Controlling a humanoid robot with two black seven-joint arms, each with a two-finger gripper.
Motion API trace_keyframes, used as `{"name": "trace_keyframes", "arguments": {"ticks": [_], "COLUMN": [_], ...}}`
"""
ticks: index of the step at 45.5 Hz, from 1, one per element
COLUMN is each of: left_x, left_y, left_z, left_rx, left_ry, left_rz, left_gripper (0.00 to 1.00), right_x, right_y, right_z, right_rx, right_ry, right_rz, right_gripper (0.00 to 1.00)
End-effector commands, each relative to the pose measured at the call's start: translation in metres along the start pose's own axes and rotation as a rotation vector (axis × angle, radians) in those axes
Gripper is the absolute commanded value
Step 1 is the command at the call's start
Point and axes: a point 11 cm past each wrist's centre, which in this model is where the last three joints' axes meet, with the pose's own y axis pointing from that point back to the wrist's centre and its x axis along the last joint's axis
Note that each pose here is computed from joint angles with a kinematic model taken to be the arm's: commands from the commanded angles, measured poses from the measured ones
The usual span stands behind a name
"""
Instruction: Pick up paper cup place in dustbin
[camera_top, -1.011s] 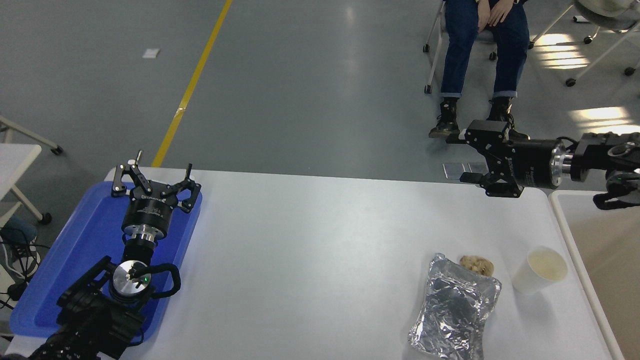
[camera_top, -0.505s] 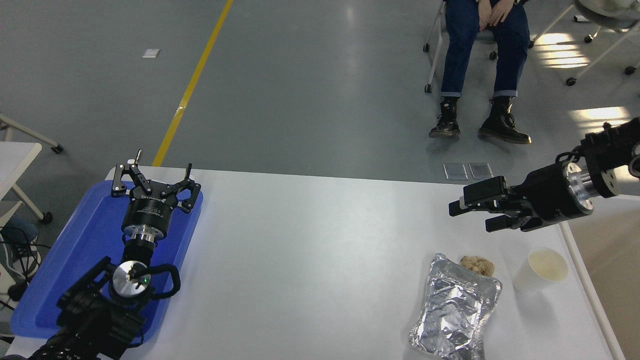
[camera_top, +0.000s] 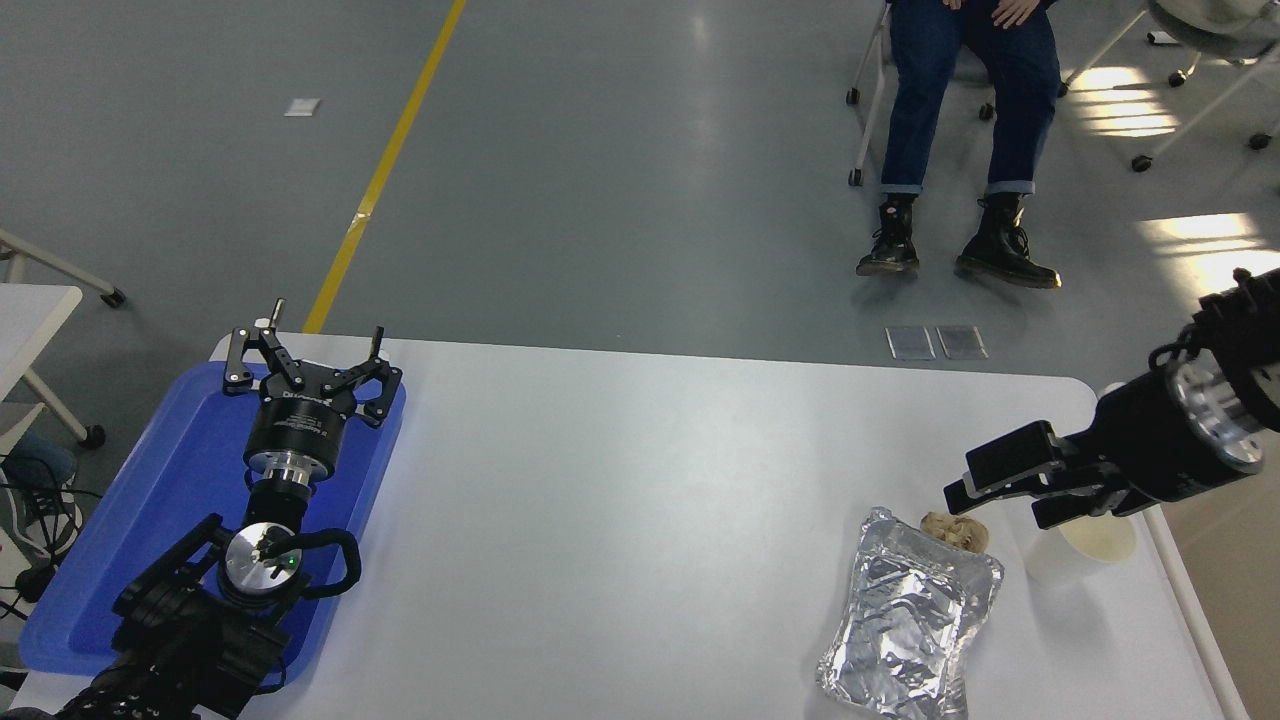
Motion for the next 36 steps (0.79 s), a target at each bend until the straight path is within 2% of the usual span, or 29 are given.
{"name": "trace_keyframes", "arguments": {"ticks": [1, 17, 36], "left_x": [0.0, 0.0, 0.0], "left_y": [0.0, 0.0, 0.0], "left_z": [0.0, 0.0, 0.0], "left_rx": [0.001, 0.001, 0.001], "left_ry": [0.0, 0.0, 0.0], "left_rz": [0.0, 0.0, 0.0], "left_gripper": [1.0, 1.0, 1.0], "right_x": [-0.002, 0.001, 0.001], "right_y": [0.017, 0.018, 0.017], "right_z": [-0.022, -0.039, -0.032], "right_rx": [-0.015, 0.091, 0.079], "right_ry": [0.02, -0.118, -0.129], "right_rz": [-0.059, -0.056, -0.034], "right_gripper": [1.0, 1.0, 1.0]}}
